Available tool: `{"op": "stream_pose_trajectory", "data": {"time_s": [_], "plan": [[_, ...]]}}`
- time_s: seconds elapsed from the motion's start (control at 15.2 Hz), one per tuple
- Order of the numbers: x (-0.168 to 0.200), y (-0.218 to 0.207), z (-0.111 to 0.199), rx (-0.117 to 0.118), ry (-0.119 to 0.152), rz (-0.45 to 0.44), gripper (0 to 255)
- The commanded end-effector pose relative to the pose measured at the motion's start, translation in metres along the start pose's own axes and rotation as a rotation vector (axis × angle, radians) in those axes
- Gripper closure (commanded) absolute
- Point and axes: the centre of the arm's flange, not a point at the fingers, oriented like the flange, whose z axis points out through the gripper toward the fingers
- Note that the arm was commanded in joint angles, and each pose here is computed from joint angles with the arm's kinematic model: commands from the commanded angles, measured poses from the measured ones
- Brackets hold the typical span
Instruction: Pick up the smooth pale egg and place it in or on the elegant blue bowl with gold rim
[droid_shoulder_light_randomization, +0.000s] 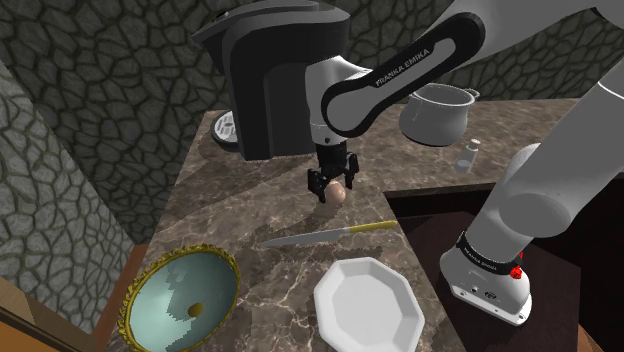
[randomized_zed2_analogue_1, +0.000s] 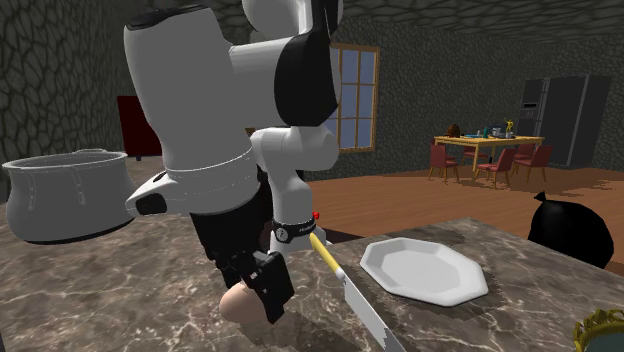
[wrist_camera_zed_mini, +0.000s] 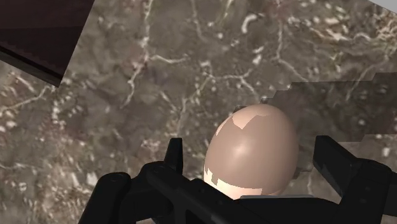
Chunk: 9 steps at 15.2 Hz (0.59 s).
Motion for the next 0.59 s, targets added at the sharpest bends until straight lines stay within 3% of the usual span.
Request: {"op": "stream_pose_trajectory", "data": {"time_s": [0.0, 0.13, 0.2, 0.53], "plan": [[0.0, 0.0, 0.0002, 0.0, 0.0, 0.0, 0], [0.0, 0.0, 0.0002, 0.0, 0.0, 0.0, 0], [0.0, 0.0, 0.0002, 0.0, 0.0, 0.0, 255], [0.0, 0.0, 0.0002, 0.0, 0.0, 0.0, 255]]}}
